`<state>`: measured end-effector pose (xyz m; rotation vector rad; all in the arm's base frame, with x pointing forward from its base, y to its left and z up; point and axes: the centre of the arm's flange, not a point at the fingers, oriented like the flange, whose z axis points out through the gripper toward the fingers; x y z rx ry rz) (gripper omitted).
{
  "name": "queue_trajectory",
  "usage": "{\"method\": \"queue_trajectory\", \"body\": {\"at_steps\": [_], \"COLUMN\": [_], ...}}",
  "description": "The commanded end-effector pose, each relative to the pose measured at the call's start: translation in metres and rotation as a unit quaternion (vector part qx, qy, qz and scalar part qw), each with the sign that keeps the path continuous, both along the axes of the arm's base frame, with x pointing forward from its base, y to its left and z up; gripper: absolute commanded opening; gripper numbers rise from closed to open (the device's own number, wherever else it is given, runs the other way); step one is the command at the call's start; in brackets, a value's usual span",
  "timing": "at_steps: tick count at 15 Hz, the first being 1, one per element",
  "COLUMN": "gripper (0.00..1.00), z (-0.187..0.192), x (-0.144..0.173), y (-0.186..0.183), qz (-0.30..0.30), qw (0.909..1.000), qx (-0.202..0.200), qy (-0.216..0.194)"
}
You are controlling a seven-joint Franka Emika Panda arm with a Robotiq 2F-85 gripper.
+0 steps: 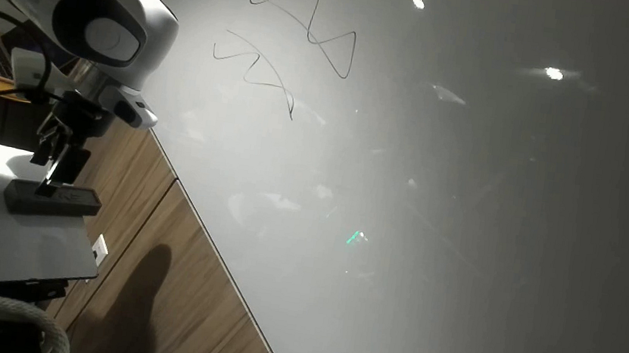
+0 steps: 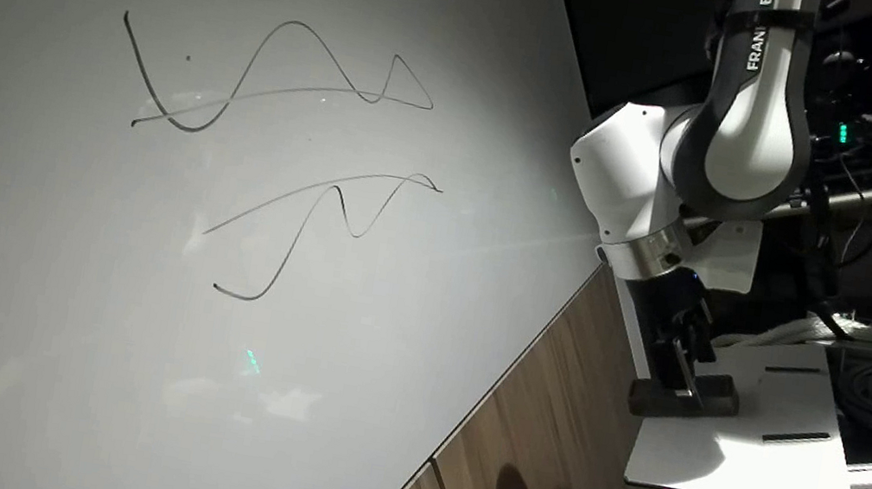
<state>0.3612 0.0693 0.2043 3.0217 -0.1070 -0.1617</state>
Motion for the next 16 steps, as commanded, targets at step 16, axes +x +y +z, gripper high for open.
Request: {"method": "queue_trajectory", "body": {"at_steps": [16], "gripper": [1.0], "z": [-0.017], "x": [-0.052], "y": [-0.045], "qz": [0.019], "qw": [0.9997], "qx": [0.011], "qy": [-0.002]}}
